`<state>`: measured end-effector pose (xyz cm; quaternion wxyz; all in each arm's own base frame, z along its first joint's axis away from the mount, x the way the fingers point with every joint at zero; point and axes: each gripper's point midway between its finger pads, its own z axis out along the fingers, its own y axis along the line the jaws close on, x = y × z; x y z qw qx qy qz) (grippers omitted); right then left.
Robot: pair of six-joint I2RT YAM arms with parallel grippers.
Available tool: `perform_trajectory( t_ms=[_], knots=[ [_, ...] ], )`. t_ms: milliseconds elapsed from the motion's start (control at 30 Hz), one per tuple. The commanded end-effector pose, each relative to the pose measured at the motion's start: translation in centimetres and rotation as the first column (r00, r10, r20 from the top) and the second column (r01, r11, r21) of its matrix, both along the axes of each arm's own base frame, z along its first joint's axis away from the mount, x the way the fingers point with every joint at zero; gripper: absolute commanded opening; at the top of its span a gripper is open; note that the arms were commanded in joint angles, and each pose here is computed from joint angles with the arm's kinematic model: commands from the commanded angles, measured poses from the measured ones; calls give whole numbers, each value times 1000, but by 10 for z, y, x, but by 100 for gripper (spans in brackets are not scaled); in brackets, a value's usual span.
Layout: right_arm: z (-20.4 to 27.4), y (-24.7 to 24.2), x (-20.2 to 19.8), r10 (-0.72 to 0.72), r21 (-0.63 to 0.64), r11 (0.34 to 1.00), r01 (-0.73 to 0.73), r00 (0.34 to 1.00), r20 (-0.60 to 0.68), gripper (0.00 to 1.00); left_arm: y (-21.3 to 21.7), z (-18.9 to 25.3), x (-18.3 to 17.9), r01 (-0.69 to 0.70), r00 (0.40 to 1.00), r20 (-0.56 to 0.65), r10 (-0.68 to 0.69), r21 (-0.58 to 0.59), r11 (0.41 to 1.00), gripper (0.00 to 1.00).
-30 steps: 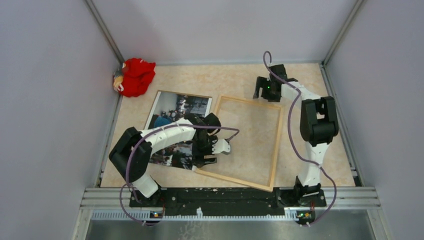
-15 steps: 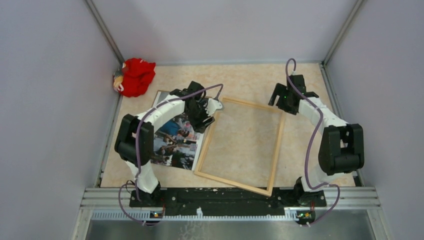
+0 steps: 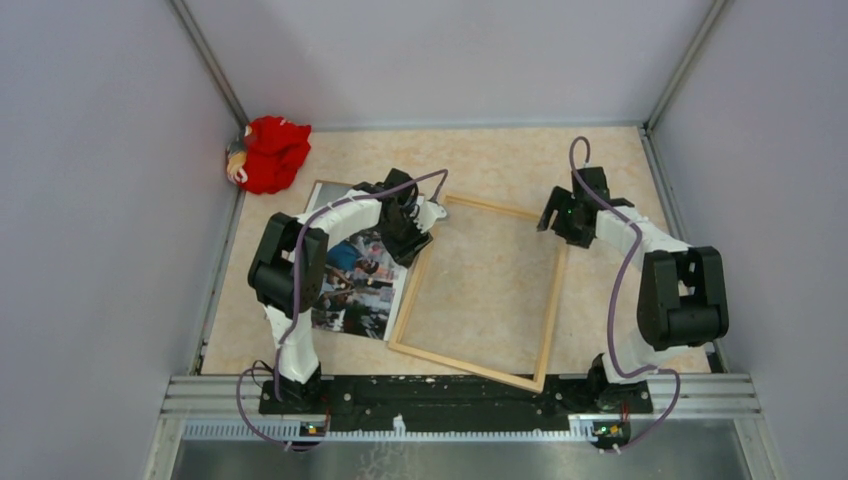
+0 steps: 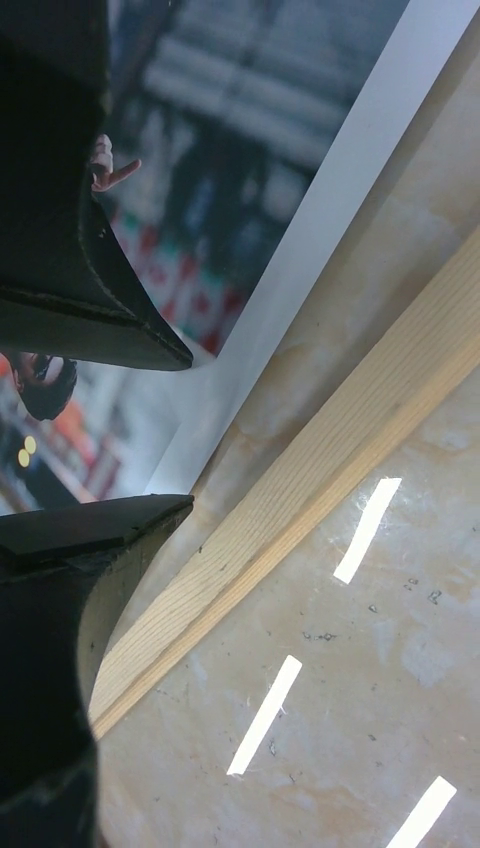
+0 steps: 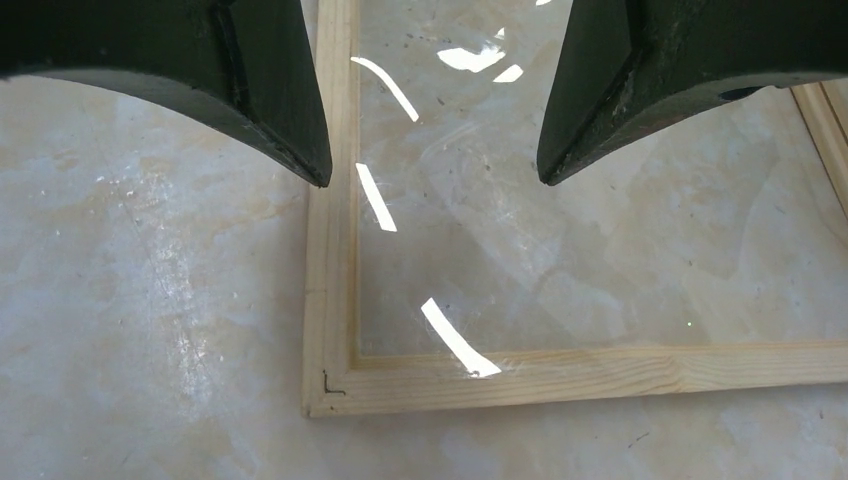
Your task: Put the photo into the frame
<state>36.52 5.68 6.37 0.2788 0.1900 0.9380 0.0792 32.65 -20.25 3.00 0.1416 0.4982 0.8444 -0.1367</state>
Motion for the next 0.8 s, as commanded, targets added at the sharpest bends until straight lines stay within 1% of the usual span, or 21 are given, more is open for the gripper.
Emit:
perform_trajectory(
  t_ms=[0, 133, 433, 533, 767],
  knots=[
    [-1, 3, 8, -5, 23, 1000, 4, 999, 35, 75, -9, 3, 15, -22, 999, 37, 24, -37, 999, 56],
    [-9, 2, 6, -7, 22, 1000, 6, 1000, 22, 74, -7, 1, 15, -26, 999, 36, 27, -30, 999, 55],
    [-20, 12, 3, 1, 76, 997, -1, 1000, 0, 73, -8, -1, 16, -28, 999, 39, 29, -31, 999, 54],
    [-19, 20, 3, 6, 123, 992, -7, 1000, 5, 73, -9, -2, 14, -29, 999, 34, 30, -34, 999, 53],
    [3, 51, 9, 39, 302, 951, -59, 997, 72, 72, -13, -7, 12, -22, 999, 31, 23, -30, 999, 52]
  ],
)
